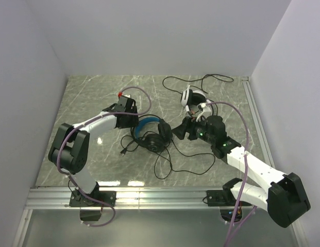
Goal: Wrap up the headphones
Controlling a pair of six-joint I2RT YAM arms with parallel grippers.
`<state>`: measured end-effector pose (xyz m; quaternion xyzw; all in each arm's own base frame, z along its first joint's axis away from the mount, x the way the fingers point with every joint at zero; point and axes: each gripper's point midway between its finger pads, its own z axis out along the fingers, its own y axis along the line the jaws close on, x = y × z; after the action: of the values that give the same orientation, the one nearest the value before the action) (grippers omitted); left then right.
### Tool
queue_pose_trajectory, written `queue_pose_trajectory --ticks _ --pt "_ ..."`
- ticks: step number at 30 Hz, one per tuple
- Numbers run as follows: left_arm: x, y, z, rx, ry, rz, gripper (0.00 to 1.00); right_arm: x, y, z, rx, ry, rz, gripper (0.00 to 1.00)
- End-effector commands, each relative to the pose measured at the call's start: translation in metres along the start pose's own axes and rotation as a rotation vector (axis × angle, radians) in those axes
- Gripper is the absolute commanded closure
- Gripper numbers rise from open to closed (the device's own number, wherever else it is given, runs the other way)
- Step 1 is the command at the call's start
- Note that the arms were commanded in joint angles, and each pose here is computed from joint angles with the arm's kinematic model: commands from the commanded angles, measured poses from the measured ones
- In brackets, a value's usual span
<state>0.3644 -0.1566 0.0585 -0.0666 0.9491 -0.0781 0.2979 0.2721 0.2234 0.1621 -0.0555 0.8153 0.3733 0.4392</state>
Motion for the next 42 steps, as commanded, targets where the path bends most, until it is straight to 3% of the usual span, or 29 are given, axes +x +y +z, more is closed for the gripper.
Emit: queue_pose_trajectory --ticks 1,7,14,21,28,42 --pt "-0.006 -0.003 0.004 0.015 -0.014 0.010 0.38 -0.004 0.004 0.000 -0.016 -0.022 -0.017 0.11" --pt "0.003 0.001 0.008 0.048 0.012 -0.003 0.41 -0.004 0.002 0.000 -0.011 -0.025 -0.019 0.11" --pt "-0.014 -0.007 -0.023 0.164 -0.104 -0.055 0.29 -0.002 0.001 0.001 -0.009 -0.018 -0.018 0.11" --pt "-0.021 0.006 -0.030 0.168 -0.132 -0.099 0.30 -0.002 0.001 0.001 -0.009 -0.018 -0.015 0.11" --pt "0.001 0.013 -0.002 0.115 -0.022 -0.078 0.41 -0.001 0.001 0.001 -0.012 -0.018 -0.016 0.11" --pt "0.020 0.008 0.020 0.015 0.072 0.047 0.55 0.003 -0.002 0.004 -0.006 -0.005 -0.013 0.11"
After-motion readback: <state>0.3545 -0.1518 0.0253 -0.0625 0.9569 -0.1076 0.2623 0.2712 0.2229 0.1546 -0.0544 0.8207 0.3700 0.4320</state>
